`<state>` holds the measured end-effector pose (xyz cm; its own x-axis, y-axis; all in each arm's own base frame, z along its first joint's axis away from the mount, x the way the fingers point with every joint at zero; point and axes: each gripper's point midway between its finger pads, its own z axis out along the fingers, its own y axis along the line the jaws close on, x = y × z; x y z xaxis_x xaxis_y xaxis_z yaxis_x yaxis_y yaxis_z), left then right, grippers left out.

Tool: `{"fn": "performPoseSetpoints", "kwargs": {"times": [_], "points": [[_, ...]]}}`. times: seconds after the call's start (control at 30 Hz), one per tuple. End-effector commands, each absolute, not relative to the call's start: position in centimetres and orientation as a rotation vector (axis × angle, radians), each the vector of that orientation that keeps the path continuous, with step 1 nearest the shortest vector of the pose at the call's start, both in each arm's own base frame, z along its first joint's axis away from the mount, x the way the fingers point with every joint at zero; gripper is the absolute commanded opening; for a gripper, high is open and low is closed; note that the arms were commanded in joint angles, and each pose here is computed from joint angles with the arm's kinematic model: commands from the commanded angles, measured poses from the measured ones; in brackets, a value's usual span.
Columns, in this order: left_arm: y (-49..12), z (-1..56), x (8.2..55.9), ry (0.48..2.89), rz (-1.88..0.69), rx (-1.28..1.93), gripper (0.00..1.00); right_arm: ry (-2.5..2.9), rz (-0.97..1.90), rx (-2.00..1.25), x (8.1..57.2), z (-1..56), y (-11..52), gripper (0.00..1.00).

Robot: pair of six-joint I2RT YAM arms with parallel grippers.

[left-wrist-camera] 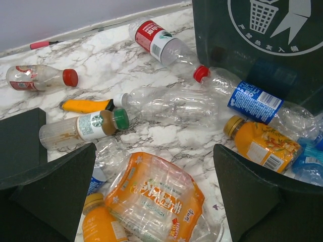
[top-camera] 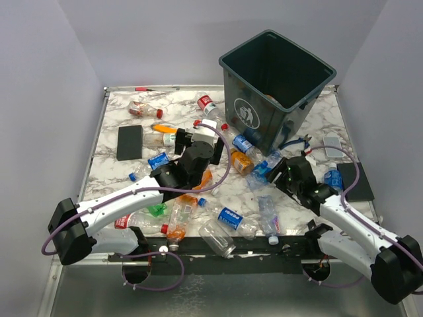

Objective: Put the plastic bottles in the bin
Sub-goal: Place the plastic bottle in the trash bin, then pick up the plastic bottle at the center of the board.

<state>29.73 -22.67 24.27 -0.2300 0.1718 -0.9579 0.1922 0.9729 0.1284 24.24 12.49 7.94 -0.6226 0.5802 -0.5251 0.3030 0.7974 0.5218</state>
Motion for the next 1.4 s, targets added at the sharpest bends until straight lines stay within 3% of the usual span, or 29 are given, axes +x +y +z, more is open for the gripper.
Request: {"fn": "performPoseSetpoints", "kwargs": {"times": [0.0,0.23,0.57,0.63,0.87,1.07,1.2,1.37], "points": [[-21.8,24.2,29.6,1.803,0.012,0.205,0.99,2.096,0.501,0.733,27.2,8.8,11.3,0.66],[-22.2,24.2,29.4,1.803,-0.012,0.201,0.99,2.120,0.478,0.749,29.2,7.0,9.8,0.51],[-22.5,24.2,29.2,1.805,-0.033,0.206,0.99,2.180,0.535,0.723,31.4,5.1,10.9,0.48],[-22.6,24.2,29.1,1.804,-0.038,0.209,0.99,2.181,0.554,0.716,31.5,5.0,11.2,0.41],[-22.7,24.5,29.0,1.801,-0.062,0.213,0.99,2.139,0.566,0.656,30.1,8.1,10.7,0.02],[-22.8,25.1,28.8,1.792,-0.098,0.192,0.99,2.078,0.541,0.470,27.6,14.6,9.8,0.01],[-23.3,26.4,28.3,1.752,-0.197,0.194,0.99,2.080,0.741,0.139,25.0,19.1,13.3,0.01],[-25.9,29.6,25.2,1.571,-0.520,0.341,0.99,2.010,1.067,-0.227,20.7,23.6,17.8,0.01]]}}
